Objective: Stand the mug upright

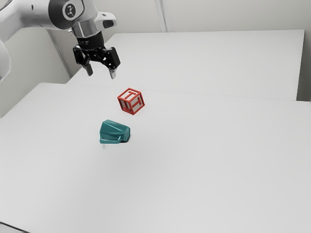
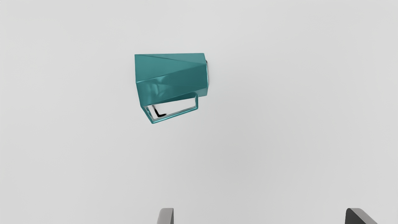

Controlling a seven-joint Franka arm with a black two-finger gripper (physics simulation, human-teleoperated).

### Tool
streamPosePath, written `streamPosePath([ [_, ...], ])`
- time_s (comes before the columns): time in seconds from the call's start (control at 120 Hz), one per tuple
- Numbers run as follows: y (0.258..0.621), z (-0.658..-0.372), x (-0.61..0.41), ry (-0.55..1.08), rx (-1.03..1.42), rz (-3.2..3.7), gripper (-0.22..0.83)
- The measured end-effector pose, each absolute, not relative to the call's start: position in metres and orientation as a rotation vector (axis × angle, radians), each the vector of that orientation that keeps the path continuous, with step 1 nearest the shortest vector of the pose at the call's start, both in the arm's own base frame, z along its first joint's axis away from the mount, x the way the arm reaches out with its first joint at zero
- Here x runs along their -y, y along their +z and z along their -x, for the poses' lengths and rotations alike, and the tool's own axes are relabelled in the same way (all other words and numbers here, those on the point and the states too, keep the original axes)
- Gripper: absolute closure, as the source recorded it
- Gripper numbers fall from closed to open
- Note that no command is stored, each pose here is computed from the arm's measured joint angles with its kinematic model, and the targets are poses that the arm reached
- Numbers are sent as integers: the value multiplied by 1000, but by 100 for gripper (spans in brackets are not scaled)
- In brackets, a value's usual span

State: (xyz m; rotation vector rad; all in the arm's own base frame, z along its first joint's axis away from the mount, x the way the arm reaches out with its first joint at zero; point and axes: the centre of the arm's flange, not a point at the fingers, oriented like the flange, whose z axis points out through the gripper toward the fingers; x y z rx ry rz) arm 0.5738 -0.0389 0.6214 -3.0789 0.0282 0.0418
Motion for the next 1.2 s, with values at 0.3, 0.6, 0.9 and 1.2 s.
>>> streamPosePath([
  [0.3, 626, -571, 36, 29, 0, 3092, 0],
  [0.6, 580, -571, 27, 189, 33, 3165, 0],
  [0.9, 494, -582, -84, 373, 32, 3410, 0],
  [1.2, 404, -601, -187, 242, -27, 3728, 0],
])
